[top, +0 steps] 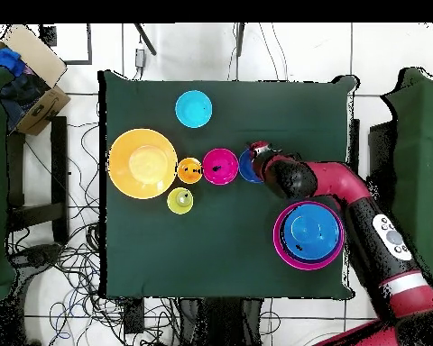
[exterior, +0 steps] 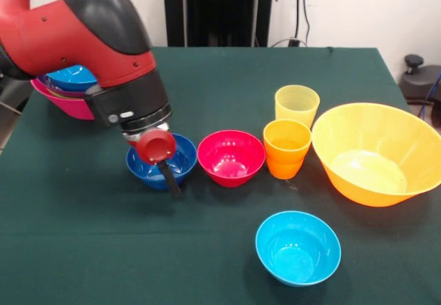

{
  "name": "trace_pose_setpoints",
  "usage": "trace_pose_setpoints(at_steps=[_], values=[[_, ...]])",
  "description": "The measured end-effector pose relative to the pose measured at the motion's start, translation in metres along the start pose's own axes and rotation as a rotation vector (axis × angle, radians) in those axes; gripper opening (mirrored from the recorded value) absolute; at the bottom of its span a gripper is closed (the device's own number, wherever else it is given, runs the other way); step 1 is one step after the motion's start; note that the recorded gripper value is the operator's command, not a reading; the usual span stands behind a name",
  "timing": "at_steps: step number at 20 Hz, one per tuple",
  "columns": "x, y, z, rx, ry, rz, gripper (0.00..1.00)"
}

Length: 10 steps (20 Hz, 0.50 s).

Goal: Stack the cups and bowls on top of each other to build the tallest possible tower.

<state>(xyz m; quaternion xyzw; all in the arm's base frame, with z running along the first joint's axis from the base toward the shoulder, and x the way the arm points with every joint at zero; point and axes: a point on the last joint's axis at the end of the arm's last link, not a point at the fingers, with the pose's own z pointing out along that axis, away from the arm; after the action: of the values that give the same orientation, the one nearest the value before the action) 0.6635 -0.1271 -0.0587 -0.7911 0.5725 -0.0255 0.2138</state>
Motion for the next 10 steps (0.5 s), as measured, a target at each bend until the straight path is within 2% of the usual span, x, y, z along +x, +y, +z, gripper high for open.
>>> trace_pose_setpoints(at_steps=[2, 5, 6, 8, 10], values=[[-0.015, -0.008, 0.002, -0.038, 0.037, -0.062, 0.00], [-0.034, -0.026, -0.004, -0.073, 0.083, -0.129, 0.00], [-0.044, -0.040, -0.013, -0.078, 0.107, -0.157, 0.00], [-0.051, -0.054, -0.023, -0.077, 0.125, -0.174, 0.00], [-0.062, -0.077, -0.040, -0.066, 0.147, -0.185, 0.00]])
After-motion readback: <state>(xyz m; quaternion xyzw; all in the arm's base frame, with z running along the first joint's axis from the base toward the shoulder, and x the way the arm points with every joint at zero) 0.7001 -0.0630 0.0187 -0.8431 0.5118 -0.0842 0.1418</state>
